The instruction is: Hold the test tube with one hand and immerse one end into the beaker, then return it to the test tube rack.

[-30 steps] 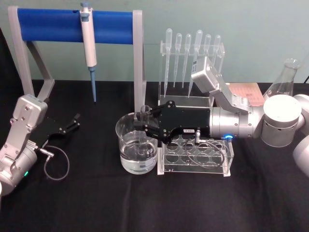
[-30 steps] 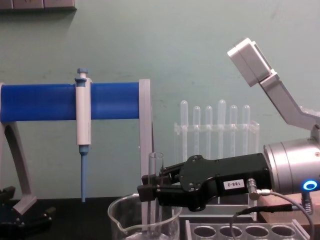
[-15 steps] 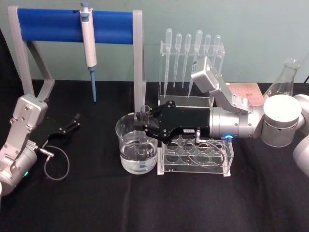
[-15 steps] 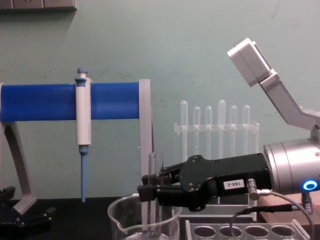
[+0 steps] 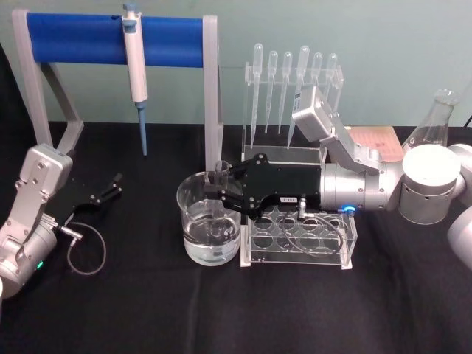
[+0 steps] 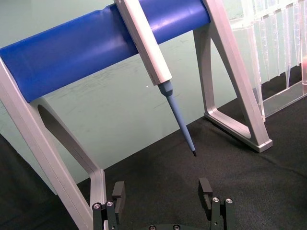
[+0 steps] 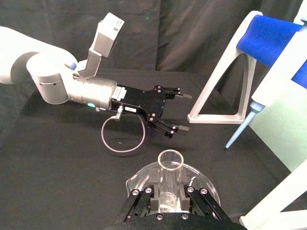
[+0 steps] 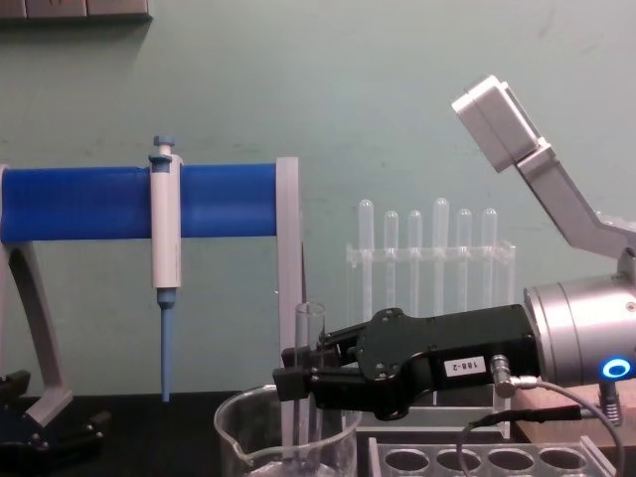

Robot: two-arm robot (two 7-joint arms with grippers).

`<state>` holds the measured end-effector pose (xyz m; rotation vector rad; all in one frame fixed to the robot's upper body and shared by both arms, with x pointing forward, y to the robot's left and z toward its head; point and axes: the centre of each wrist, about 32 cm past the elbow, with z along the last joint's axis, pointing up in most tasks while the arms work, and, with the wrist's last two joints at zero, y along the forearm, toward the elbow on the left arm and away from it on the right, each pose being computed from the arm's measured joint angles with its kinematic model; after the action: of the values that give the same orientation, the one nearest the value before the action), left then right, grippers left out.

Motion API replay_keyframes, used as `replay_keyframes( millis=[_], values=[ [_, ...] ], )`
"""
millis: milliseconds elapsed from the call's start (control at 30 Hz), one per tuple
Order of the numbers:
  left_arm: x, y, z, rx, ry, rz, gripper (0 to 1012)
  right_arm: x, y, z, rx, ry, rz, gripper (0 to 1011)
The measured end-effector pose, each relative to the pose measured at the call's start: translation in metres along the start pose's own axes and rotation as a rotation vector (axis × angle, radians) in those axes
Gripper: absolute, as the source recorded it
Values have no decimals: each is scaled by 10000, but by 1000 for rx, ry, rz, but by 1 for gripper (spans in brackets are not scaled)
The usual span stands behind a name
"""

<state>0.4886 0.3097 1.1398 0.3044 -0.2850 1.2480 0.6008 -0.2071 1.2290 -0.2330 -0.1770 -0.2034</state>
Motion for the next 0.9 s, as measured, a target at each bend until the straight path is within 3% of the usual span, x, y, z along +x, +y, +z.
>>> replay_keyframes(
  millis=[900],
  values=[
    [0,0,0,0,0,0,1000,0,0,0,0,0,0,227]
  ],
)
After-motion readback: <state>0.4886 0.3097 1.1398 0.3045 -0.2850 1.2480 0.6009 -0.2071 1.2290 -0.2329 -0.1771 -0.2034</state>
